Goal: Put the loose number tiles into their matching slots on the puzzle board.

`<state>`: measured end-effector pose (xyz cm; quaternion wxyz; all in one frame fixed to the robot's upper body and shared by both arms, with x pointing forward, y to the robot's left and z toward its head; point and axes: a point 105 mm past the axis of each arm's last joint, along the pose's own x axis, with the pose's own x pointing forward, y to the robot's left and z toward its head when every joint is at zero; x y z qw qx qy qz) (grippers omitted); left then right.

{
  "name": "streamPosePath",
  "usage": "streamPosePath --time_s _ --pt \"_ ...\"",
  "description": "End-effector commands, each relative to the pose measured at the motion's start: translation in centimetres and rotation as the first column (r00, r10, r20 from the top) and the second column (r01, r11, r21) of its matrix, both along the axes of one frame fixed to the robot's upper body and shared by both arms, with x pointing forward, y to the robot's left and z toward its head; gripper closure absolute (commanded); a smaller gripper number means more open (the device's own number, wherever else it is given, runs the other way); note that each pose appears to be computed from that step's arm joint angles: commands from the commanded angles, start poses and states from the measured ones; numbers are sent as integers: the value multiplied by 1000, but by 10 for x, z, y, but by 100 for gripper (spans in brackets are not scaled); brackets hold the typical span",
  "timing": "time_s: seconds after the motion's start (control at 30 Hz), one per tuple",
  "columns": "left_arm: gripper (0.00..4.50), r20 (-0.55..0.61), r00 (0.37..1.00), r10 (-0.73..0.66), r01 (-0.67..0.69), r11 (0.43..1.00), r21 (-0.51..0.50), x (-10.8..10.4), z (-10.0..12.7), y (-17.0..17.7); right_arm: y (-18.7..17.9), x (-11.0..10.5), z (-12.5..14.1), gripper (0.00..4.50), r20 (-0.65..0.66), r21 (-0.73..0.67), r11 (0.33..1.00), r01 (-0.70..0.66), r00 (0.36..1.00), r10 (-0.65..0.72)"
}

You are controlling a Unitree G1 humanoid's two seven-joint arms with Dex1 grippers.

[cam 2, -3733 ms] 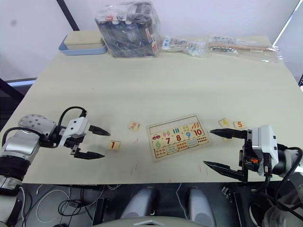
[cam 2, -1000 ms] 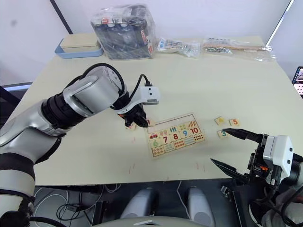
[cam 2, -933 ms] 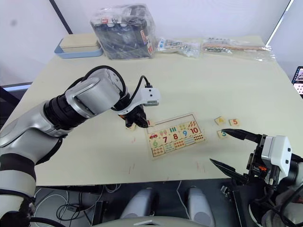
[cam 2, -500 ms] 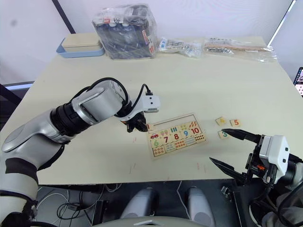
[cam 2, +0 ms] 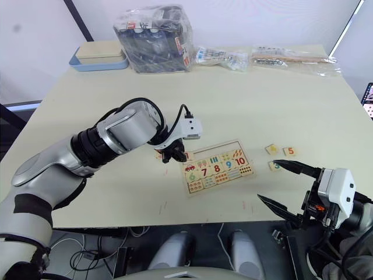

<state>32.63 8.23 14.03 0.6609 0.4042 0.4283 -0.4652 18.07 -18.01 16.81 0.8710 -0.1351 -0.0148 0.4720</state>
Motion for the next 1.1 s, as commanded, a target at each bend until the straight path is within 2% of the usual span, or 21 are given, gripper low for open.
streamPosePath --time_s 0.03,1.1 --pt "357 24 1000 -16 16 1000 -1 1 3 -1 5 -4 8 0 40 -3 1000 -15 999 15" --pt "357 16 1000 -13 12 1000 24 2 -5 3 5 -6 8 0 33 -3 1000 -7 999 7"
